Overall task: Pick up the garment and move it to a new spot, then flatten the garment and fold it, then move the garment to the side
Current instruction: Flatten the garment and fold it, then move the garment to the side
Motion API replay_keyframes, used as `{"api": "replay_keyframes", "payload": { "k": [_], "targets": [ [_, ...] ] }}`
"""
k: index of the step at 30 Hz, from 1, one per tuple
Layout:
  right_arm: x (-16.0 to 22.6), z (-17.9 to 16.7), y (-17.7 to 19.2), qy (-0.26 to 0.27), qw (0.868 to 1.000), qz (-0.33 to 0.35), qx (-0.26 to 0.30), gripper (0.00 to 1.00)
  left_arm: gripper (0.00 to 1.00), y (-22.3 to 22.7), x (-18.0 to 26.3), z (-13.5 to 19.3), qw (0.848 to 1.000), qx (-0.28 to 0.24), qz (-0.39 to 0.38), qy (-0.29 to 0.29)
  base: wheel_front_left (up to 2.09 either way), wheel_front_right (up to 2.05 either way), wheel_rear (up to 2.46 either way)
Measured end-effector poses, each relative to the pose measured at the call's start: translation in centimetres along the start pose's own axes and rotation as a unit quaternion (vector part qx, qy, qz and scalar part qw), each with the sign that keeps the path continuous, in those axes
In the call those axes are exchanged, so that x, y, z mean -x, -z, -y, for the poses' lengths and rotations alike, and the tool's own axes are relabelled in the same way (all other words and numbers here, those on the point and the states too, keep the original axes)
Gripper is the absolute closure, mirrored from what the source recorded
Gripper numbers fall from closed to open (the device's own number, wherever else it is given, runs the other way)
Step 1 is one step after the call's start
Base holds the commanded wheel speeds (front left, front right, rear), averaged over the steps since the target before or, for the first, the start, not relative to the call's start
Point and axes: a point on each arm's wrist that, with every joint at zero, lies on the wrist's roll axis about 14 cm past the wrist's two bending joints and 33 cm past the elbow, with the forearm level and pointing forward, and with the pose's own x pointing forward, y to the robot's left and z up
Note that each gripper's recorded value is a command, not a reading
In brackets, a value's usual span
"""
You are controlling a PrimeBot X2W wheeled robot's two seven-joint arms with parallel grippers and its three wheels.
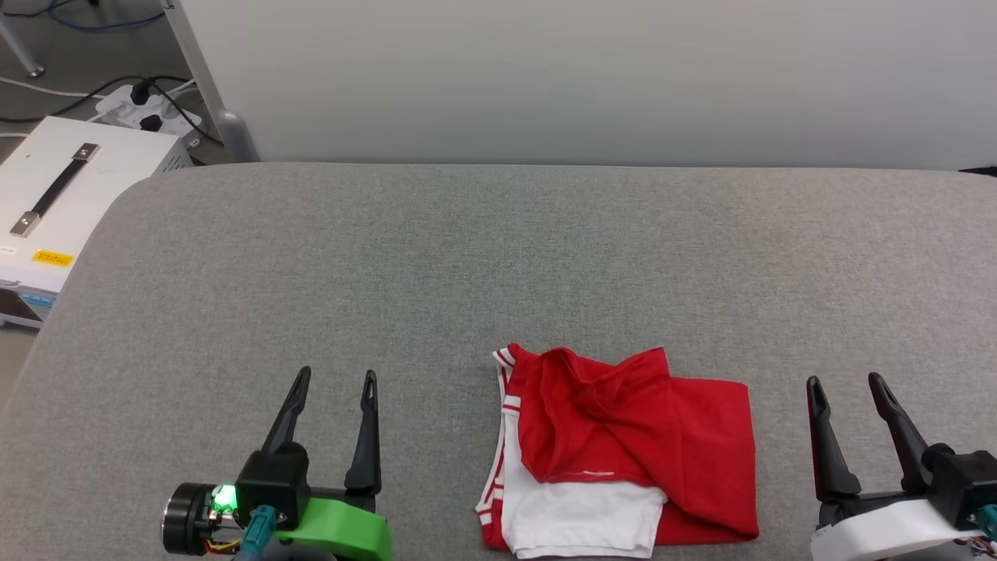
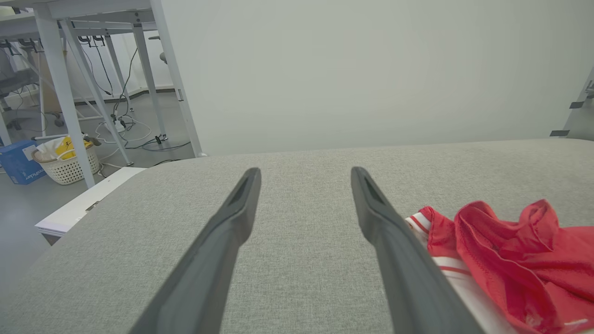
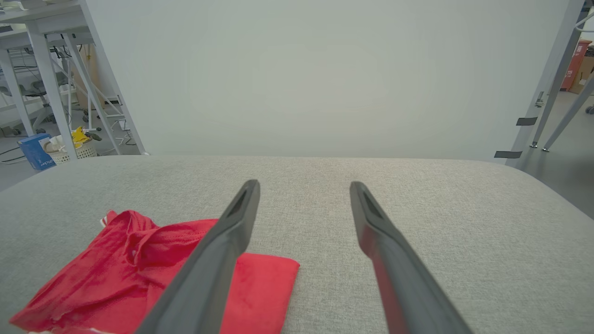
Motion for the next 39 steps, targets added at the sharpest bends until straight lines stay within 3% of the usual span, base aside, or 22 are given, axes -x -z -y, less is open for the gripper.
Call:
{"api": "replay_keyframes", "payload": {
  "k": [12, 19, 25, 28, 34, 39],
  "targets": [
    [-0.1, -0.1, -0.3, -0.008, 1.0, 0.003, 0.017, 0.0, 0.0, 0.8, 0.3, -0.5, 1.0, -0.001, -0.013, -0.008, 0.0, 0.0, 0.0],
    [-3.5, 0.7, -3.7, -0.046, 0.997, 0.04, 0.049, 0.0, 0.0, 1.6, 0.4, -0.7, 1.0, 0.0, -0.026, -0.012, 0.0, 0.0, 0.0],
    [-6.2, 1.0, -3.1, -0.094, 0.992, -0.068, 0.048, 0.0, 0.0, 2.2, 0.5, -1.2, 0.999, -0.001, -0.036, -0.02, 0.0, 0.0, 0.0],
    [-6.1, 1.2, -0.7, -0.114, 0.978, -0.174, 0.031, 0.0, 0.0, 2.5, 0.5, -1.4, 0.999, -0.001, -0.04, -0.023, 0.0, 0.0, 0.0],
    [-3.2, 0.6, 5.1, -0.143, 0.915, -0.377, -0.027, 0.0, 0.0, 2.9, 0.4, -1.7, 0.999, -0.001, -0.047, -0.028, 0.0, 0.0, 0.0],
    [-1.5, -0.5, 8.4, -0.155, 0.874, -0.456, -0.069, 0.0, 0.0, 3.1, -0.1, -1.7, 0.998, -0.001, -0.049, -0.029, 0.0, 0.0, 0.0]
  ]
}}
